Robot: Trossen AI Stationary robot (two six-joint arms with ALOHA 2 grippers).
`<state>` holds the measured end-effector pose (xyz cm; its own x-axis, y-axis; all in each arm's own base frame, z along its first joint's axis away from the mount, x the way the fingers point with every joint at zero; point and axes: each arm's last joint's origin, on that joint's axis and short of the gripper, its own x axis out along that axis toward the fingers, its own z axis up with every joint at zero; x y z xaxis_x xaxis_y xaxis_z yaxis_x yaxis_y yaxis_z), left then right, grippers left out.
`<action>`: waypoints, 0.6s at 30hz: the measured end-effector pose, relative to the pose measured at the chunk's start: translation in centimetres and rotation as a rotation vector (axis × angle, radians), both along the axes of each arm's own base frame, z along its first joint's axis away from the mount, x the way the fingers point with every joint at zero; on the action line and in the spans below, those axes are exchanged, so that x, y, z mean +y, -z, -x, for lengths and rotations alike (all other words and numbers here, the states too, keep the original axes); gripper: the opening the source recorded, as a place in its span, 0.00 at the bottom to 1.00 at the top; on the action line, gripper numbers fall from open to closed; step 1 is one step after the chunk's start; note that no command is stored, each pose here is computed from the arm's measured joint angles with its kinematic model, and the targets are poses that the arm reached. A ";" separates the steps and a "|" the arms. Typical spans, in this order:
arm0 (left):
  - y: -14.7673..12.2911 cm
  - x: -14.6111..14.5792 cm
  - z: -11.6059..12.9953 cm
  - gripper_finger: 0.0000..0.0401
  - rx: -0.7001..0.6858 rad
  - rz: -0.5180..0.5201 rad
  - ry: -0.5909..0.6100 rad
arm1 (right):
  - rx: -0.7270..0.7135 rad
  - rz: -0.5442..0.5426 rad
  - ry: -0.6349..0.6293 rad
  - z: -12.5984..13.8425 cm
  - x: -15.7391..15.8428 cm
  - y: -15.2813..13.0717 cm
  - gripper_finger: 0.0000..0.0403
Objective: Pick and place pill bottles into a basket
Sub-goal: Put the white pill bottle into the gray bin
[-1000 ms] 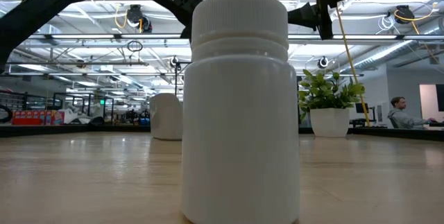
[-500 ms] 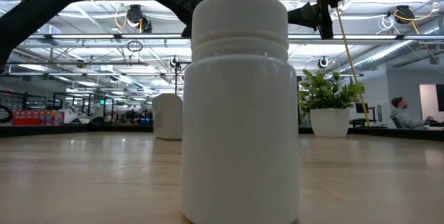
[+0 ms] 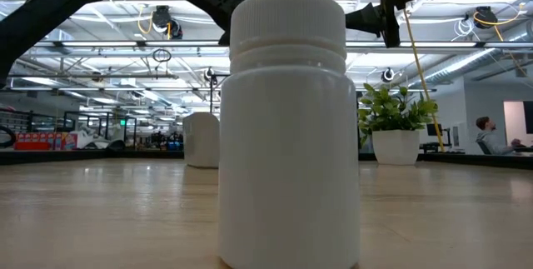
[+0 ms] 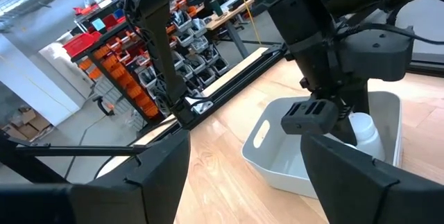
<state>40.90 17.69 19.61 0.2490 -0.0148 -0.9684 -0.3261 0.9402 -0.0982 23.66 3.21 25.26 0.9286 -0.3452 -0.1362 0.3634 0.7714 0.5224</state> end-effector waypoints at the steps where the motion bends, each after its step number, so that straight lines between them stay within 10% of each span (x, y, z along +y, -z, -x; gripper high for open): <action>1: 0.0 0.0 0.0 0.63 0.000 0.002 -0.007 | 0.000 0.000 0.000 0.0 0.0 0.0 0.67; 18: -3.8 -0.7 1.6 0.69 -0.023 0.007 -0.005 | 0.012 -0.004 0.002 0.0 0.0 0.1 0.67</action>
